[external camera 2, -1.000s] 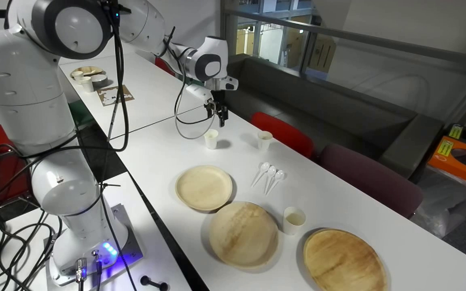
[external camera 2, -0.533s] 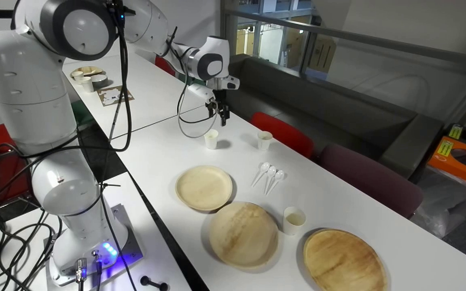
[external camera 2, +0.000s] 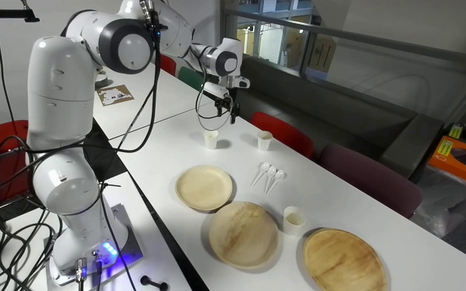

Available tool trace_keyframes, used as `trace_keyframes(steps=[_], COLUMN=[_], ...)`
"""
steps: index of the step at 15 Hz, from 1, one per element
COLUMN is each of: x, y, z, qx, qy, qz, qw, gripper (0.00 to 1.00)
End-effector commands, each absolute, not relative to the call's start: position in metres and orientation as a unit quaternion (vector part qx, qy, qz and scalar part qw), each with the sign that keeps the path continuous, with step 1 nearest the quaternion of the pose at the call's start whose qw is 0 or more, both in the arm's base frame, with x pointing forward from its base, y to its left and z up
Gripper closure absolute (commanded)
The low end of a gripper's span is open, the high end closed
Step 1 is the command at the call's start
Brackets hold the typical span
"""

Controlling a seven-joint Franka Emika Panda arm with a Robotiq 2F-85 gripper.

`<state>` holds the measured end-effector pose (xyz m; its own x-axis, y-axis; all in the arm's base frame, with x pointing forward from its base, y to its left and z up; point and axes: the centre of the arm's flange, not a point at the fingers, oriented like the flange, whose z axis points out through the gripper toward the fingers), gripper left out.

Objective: Pick up the white paper cup and move it close to the brown paper plate

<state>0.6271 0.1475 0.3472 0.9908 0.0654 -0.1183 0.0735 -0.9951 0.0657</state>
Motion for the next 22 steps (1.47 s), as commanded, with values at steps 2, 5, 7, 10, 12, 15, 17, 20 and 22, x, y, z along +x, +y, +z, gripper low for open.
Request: trace_keyframes(steps=[2, 5, 7, 10, 12, 15, 17, 20, 22], x=[0.652, 0.644, 0.64, 0.638, 0.64, 0.647, 0.654, 0.663, 0.666], y=[0.169, 0.183, 0.189, 0.198, 0.203, 0.209, 0.211, 0.213, 0.213], z=[0.321, 0.294, 0.277, 0.257, 0.248, 0.242, 0.241, 0.24, 0.24], qx=[0.989, 0.982, 0.979, 0.975, 0.974, 0.974, 0.975, 0.976, 0.977], qy=[0.082, 0.106, 0.118, 0.131, 0.136, 0.141, 0.142, 0.142, 0.141], qz=[-0.107, -0.136, -0.146, -0.158, -0.158, -0.154, -0.15, -0.143, -0.14], qw=[0.061, 0.07, 0.077, 0.085, 0.089, 0.088, 0.086, 0.084, 0.084], gripper=[0.0, 0.0, 0.0, 0.0, 0.0, 0.0, 0.0, 0.0, 0.0])
